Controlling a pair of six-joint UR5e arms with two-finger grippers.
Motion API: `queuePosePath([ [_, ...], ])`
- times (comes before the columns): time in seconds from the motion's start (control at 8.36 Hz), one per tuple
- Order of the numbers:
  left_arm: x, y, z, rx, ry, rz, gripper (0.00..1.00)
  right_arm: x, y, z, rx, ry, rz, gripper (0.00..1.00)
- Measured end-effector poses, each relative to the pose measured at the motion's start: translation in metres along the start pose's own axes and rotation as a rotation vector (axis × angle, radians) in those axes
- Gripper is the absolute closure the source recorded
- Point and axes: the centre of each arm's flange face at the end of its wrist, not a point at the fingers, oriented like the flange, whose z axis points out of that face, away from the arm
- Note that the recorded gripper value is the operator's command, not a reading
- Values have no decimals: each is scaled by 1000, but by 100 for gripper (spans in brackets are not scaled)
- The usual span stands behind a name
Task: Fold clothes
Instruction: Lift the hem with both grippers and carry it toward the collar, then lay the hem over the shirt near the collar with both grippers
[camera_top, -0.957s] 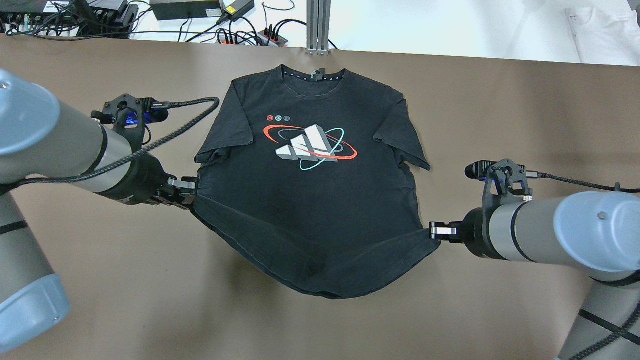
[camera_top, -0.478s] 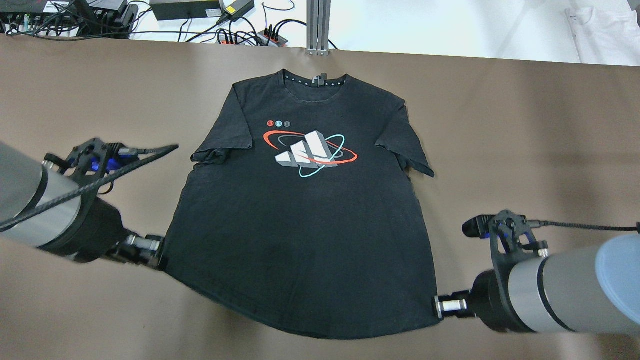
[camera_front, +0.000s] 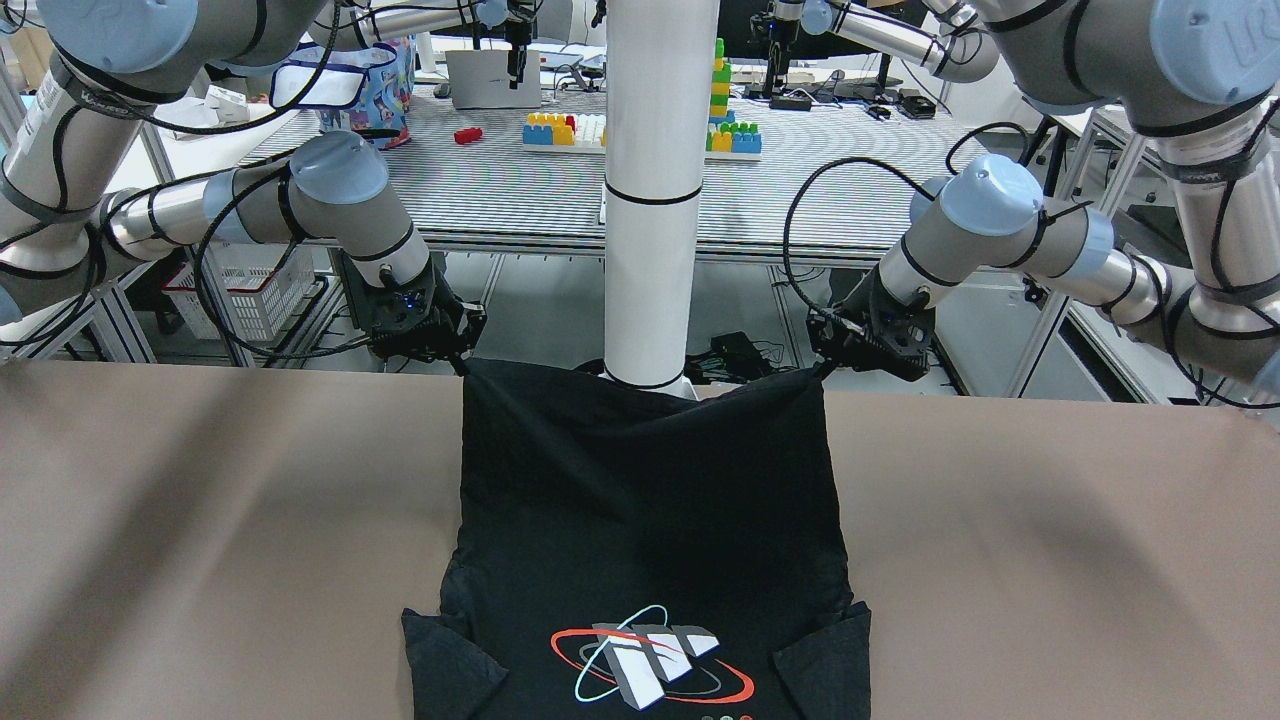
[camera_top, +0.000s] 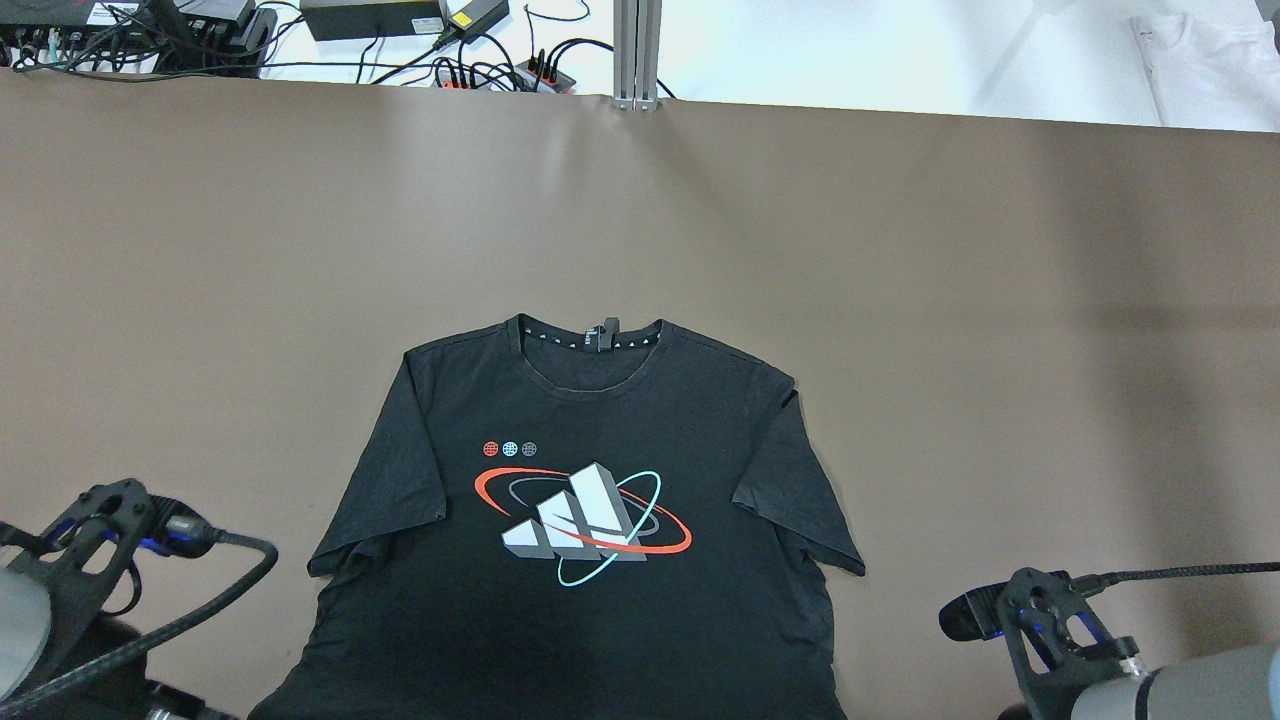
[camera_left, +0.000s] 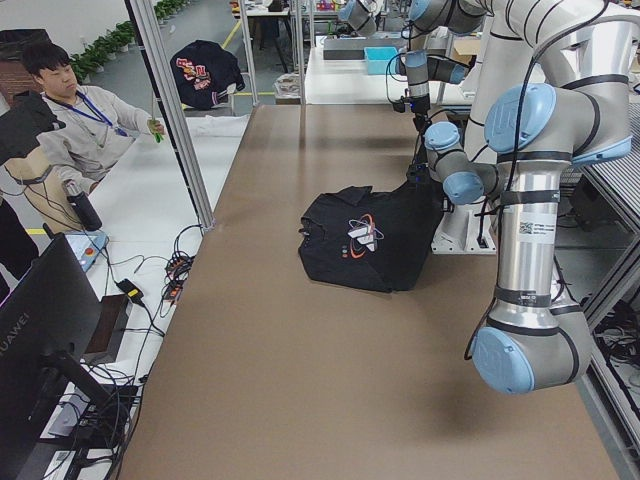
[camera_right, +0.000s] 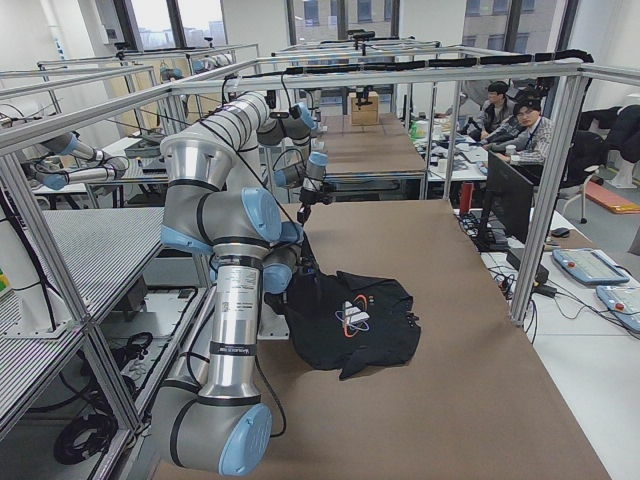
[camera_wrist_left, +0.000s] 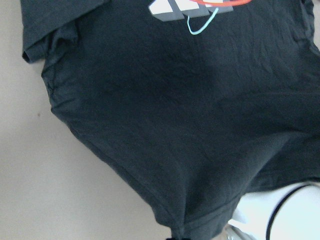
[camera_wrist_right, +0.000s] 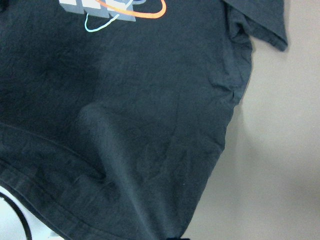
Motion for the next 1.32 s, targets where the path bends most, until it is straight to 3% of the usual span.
queuePosePath([
  [0.36,-6,-82,10,181,-79,-80,100,15,-40,9,138,77,63,100],
  [0.72,-40,-146,-16,308,-138,-177,100,28,-106,13,260,123,151,100],
  [0.96,-54,-180,-29,355,-164,-211,100,39,-136,5,316,143,192,100],
  [1.32,-63,-229,-22,391,-222,-242,100,50,-183,11,361,177,240,100],
])
